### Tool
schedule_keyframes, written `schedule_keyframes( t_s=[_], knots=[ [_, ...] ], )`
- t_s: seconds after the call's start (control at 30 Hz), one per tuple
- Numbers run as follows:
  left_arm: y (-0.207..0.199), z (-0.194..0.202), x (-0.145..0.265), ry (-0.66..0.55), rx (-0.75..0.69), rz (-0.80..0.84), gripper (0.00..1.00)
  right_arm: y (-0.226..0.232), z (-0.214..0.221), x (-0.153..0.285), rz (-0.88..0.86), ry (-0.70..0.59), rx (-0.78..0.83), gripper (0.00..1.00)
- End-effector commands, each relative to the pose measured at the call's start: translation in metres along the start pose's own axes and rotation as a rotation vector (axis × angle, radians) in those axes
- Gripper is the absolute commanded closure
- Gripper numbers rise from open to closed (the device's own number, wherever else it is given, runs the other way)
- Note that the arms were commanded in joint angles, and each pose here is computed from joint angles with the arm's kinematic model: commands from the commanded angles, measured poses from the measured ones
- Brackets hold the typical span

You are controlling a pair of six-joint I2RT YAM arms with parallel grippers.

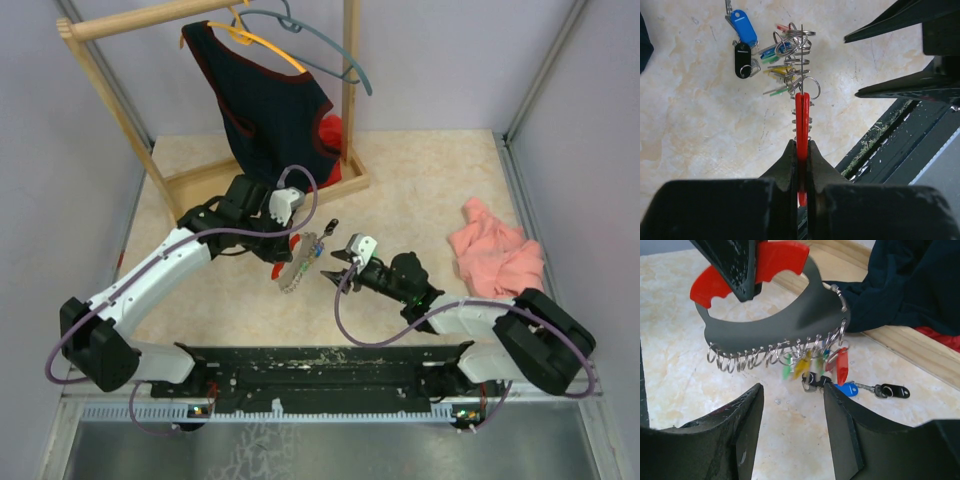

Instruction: Put the keys on the keyring

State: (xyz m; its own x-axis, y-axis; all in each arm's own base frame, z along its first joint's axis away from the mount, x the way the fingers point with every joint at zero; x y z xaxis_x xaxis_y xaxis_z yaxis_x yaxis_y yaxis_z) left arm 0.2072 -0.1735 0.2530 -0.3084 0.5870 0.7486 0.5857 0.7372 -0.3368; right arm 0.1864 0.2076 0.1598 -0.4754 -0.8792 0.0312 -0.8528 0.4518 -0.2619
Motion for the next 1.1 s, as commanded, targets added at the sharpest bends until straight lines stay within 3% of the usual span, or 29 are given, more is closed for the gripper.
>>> schedule_keyframes(
  t_s=[0.0,0.27,0.5,0.63,1.07],
  knots=[
    [-0.008,-0.013,0.016,-0.054,-0.085,0.038,0.99,-0.008,-0.023,-0.024,0.027,-0.147,0.055,0.48],
    [-0.013,-0.012,0.013,-0.038,-0.112,0.08,0.99,-0.008,-0.005,-0.045,0.093,-0.136,0.012,0.36],
    [-0.013,-0.006,0.015,-0.006,-0.115,0.066,0.99,-0.026,0.019,-0.042,0.391,-0.047,-0.012,0.38],
    [-0.012,-0.008,0.019,-0.007,-0.115,0.024,1.0,-0.029,0.021,-0.034,0.459,-0.01,-0.019,0.4],
    [-0.01,-0.019,0.026,0.024,-0.116,-0.062,1.0,-0.003,0.011,-0.017,0.176,-0.065,0.029,0.48]
  ],
)
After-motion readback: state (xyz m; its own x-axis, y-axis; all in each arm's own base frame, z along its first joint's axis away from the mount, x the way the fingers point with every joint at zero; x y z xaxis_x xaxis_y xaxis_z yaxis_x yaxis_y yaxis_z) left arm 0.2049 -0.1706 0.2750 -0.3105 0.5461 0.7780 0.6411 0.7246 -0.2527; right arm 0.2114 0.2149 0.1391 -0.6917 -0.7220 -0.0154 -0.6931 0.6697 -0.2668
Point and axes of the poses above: each gripper's point midway between its finger pads, its own x axis back along the fingers, its own y axis along the line the jaws close on, z = x × y, the point moved 10 cm from there along x, back along the fingers, and after that the axes turned 9 degrees about x, right-handed, at the moved point
